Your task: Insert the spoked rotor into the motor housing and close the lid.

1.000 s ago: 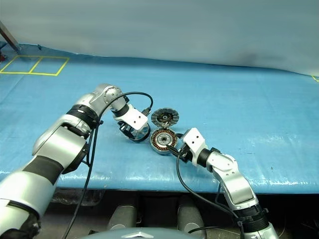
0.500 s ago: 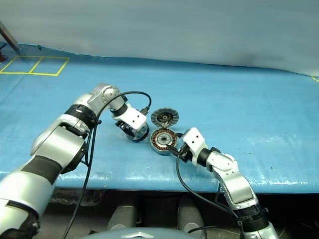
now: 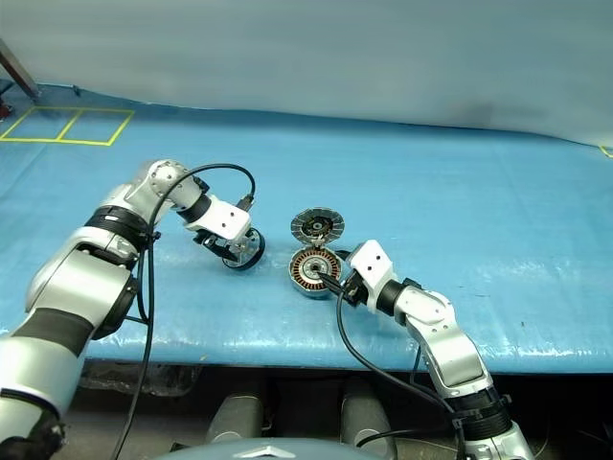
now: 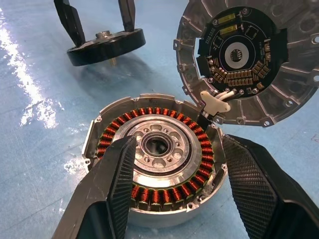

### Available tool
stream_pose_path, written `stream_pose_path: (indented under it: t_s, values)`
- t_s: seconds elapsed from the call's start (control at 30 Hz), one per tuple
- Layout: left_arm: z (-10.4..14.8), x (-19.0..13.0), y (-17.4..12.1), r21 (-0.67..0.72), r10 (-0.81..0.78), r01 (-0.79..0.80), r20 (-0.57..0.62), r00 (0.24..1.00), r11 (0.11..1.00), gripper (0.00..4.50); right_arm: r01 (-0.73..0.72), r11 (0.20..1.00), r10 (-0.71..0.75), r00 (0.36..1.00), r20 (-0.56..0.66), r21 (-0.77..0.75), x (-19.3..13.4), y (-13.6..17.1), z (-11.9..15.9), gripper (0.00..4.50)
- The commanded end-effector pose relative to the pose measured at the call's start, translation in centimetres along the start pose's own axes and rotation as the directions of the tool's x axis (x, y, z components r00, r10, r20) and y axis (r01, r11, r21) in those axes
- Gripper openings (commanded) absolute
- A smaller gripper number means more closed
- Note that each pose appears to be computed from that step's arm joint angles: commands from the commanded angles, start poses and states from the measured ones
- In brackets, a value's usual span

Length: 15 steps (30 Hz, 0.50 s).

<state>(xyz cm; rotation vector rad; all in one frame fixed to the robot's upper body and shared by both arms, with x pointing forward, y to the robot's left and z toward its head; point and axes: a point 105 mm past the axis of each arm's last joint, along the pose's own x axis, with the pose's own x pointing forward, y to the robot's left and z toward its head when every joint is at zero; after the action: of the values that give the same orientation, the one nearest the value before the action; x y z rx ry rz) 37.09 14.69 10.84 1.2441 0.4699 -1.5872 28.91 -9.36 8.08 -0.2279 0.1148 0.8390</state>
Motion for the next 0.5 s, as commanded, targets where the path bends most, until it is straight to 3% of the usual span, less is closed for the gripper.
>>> stream_pose_path:
  t_s: [0.03,0.33,0.5]
  values:
    - [0.8,-1.2,0.2,-0.019,0.057,-0.056,0.104,0.993,0.998,2.65,0.03,1.0,-0.029,0.998,0.051,-0.009,-0.3,-0.6,1.0,2.87]
    - [3.6,-2.6,0.7,-0.203,0.22,-0.145,0.421,0.88,0.968,2.65,0.07,0.997,-0.068,0.994,0.085,-0.02,-0.9,-1.1,0.8,2.87]
    - [4.8,-2.5,-0.3,-0.277,0.216,-0.076,0.52,0.826,0.958,2.65,0.047,0.998,-0.052,0.99,0.133,0.039,-1.2,-0.8,0.5,2.87]
